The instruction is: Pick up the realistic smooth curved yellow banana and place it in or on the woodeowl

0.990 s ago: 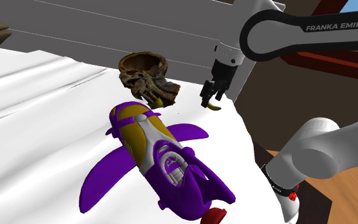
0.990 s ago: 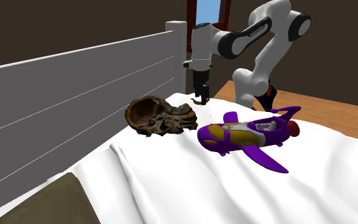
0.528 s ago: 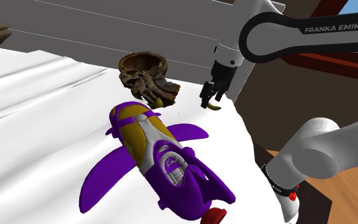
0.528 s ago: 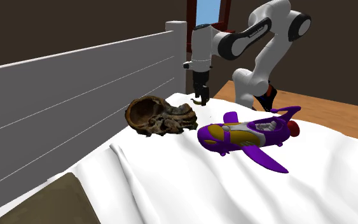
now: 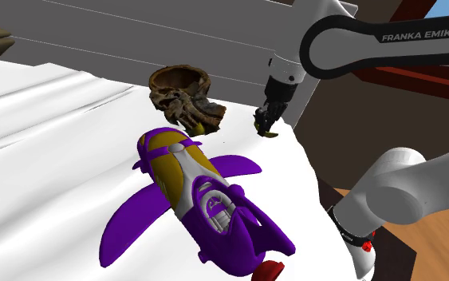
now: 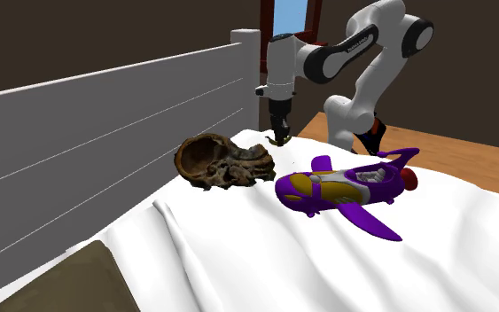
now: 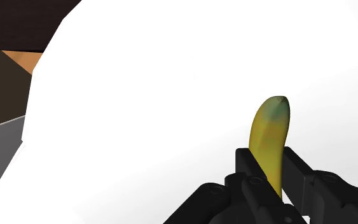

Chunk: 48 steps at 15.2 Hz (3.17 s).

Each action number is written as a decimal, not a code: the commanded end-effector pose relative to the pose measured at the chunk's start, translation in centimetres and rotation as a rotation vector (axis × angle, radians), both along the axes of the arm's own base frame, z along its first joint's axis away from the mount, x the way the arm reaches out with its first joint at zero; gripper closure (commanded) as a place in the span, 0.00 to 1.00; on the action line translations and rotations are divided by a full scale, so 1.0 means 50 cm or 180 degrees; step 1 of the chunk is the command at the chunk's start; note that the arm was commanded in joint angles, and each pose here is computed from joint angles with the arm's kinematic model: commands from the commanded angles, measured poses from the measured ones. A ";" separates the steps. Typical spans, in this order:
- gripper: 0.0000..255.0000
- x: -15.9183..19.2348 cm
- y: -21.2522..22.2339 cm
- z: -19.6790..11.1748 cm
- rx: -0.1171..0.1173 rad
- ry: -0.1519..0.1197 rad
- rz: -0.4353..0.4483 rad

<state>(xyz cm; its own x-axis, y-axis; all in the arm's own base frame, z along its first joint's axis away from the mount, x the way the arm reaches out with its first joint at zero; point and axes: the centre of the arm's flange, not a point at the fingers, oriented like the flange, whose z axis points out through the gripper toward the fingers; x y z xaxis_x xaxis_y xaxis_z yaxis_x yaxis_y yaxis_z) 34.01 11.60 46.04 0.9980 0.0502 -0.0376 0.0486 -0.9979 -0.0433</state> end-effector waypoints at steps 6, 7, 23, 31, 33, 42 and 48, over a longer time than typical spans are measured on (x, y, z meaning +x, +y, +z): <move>1.00 0.000 0.000 0.042 0.0000 0.0000 0.0000; 1.00 0.000 0.000 0.053 0.0000 0.0000 0.0000; 1.00 0.000 0.000 0.222 0.0000 0.0000 0.0000; 1.00 0.000 0.000 0.306 0.0000 0.0000 0.0000; 1.00 0.000 0.000 0.327 0.0000 0.0000 0.0000; 1.00 0.175 0.118 0.333 0.0000 0.0000 0.0000; 1.00 0.307 0.206 0.329 0.0000 0.0000 0.0000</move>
<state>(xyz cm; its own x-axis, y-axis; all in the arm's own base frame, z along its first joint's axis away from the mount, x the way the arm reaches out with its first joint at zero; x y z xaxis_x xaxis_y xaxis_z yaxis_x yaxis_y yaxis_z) 48.11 20.79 62.66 0.9980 0.0506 -0.0377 0.0491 -0.9979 -0.0418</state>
